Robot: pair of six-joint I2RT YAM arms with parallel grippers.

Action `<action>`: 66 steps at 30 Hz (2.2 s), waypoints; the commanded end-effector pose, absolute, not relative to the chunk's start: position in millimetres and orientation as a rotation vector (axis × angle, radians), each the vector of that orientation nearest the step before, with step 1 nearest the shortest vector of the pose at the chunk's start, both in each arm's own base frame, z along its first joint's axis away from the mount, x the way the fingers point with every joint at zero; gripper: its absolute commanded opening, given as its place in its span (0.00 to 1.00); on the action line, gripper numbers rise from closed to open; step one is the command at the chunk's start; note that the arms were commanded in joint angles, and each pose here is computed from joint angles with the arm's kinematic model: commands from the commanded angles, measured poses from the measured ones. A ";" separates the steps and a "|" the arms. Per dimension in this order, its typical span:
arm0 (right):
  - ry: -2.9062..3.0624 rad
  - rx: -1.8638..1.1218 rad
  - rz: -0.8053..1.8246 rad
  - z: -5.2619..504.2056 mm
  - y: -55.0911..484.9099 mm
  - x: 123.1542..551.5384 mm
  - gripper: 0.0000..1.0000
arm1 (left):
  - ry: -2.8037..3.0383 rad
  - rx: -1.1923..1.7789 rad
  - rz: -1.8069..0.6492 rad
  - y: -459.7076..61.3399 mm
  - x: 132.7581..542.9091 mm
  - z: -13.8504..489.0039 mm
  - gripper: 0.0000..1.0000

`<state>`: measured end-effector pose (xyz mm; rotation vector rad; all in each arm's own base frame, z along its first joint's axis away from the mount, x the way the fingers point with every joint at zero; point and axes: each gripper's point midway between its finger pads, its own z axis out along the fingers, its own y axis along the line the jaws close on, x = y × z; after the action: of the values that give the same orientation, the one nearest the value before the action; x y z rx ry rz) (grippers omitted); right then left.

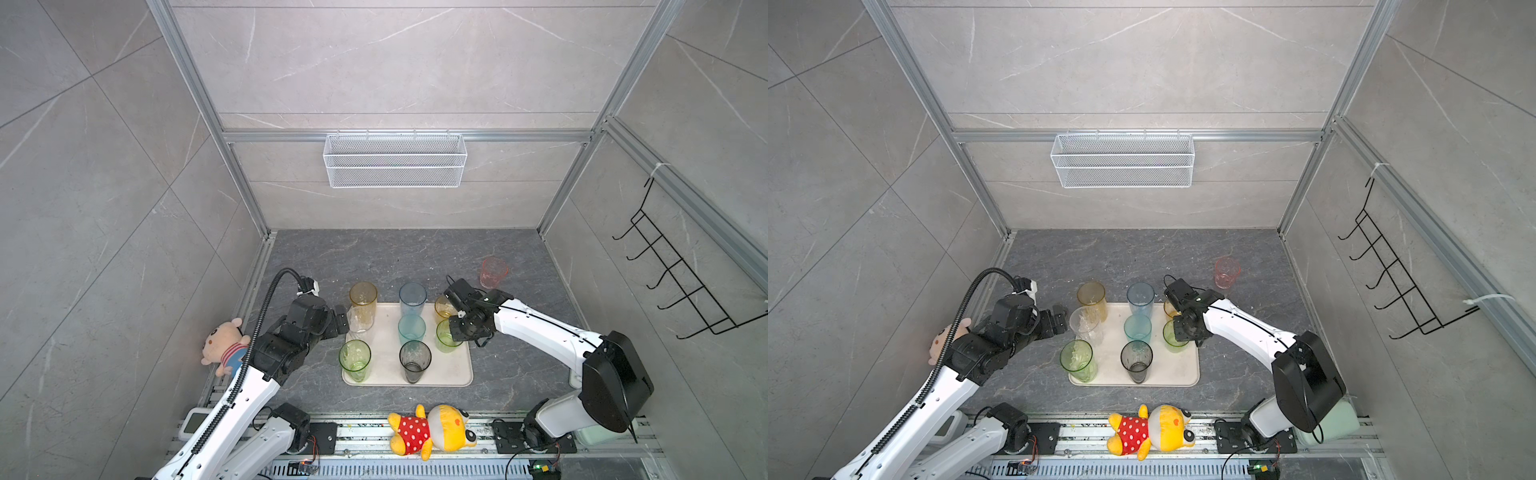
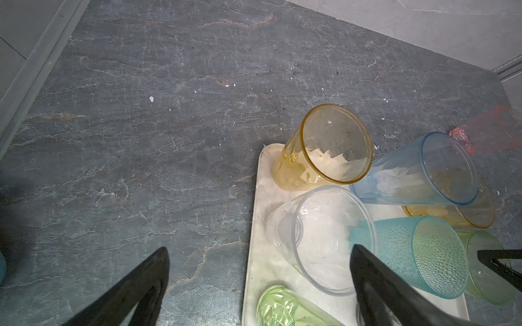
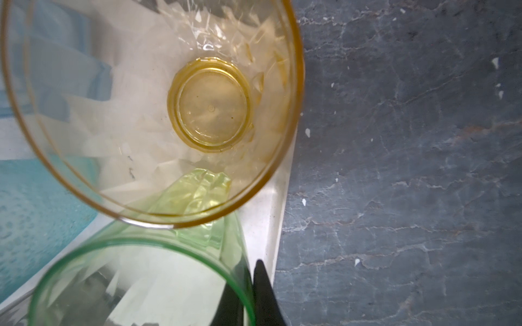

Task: Place the glasses into the tray
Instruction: Place the glass on the tray, then pick up the glass from the top-right of the table.

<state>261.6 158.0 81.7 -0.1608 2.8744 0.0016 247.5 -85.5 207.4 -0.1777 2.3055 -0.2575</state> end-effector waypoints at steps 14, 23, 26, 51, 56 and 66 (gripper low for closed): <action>2.883 -0.175 0.053 88.6 164.1 261.8 0.33 | 2.285 -0.209 -0.261 -82.8 249.0 215.1 1.00; 2.764 -0.193 0.045 148.0 159.4 273.6 0.44 | 2.274 -0.215 -0.246 -80.1 249.6 217.5 1.00; 2.699 -0.202 0.052 173.5 159.1 281.0 0.46 | 2.271 -0.211 -0.243 -79.5 249.3 218.7 1.00; 2.371 0.067 -0.032 264.3 99.6 416.1 0.69 | 2.271 -0.203 -0.229 -78.8 250.4 218.0 1.00; 2.387 0.218 -0.018 246.9 65.2 432.3 0.81 | 2.271 -0.204 -0.222 -78.0 250.8 217.5 1.00; 2.431 0.463 0.047 199.9 12.0 453.8 0.81 | 2.279 -0.199 -0.217 -79.3 252.8 215.1 1.00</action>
<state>447.7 12.5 216.5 0.4102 2.4149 -0.0096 248.5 -81.0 205.4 -0.1949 2.3076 -0.2240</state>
